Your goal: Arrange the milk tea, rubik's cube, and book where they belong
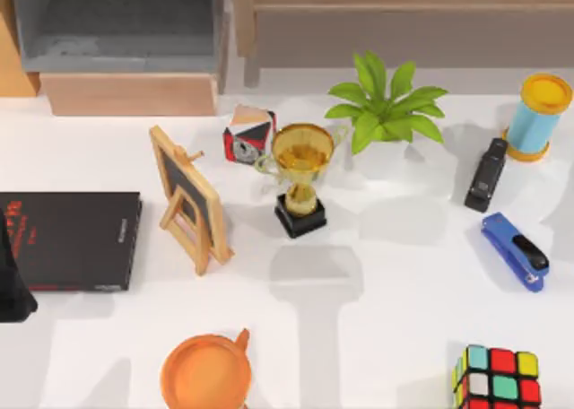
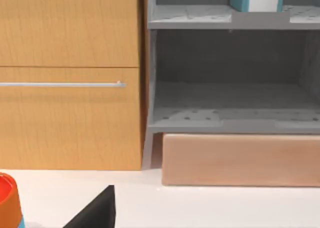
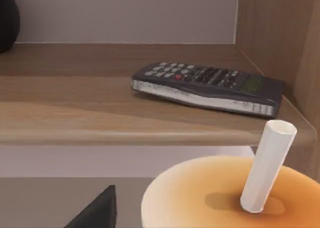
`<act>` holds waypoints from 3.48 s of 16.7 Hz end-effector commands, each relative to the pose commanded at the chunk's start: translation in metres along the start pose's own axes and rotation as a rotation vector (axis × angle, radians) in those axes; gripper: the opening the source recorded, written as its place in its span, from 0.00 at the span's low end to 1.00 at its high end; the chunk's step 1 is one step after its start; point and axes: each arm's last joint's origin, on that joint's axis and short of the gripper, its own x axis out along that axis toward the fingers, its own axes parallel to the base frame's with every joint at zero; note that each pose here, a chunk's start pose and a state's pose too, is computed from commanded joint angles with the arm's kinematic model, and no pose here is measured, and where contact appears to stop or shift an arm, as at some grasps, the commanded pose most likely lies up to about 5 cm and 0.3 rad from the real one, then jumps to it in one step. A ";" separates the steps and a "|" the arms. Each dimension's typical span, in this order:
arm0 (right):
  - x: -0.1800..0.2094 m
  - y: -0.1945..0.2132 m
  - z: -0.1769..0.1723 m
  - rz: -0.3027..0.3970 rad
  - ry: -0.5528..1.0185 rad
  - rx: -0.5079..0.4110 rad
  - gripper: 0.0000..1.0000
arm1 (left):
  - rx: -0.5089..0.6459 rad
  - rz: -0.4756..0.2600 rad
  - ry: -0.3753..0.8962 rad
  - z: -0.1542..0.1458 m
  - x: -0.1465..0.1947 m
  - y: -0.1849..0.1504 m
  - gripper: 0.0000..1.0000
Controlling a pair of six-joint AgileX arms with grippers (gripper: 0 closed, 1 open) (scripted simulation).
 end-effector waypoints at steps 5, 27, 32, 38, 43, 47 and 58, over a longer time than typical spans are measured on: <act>0.029 0.039 0.056 0.020 -0.039 0.086 1.00 | 0.000 0.000 0.000 0.000 0.000 0.000 1.00; -0.137 0.332 0.072 -0.091 1.569 0.134 1.00 | 0.000 0.000 0.000 0.000 0.000 0.000 1.00; -0.141 0.332 0.072 -0.104 1.589 0.112 1.00 | 0.000 0.000 0.000 0.000 0.000 0.000 1.00; -0.139 0.334 0.045 -0.103 1.588 0.114 1.00 | 0.000 0.000 0.000 0.000 0.000 0.000 1.00; -0.142 0.333 0.012 -0.104 1.589 0.113 1.00 | 0.000 0.000 0.000 0.000 0.000 0.000 1.00; -0.142 0.333 0.012 -0.104 1.589 0.112 0.92 | 0.000 0.000 0.000 0.000 0.000 0.000 1.00; -0.142 0.333 0.012 -0.104 1.589 0.112 0.10 | 0.000 0.000 0.000 0.000 0.000 0.000 1.00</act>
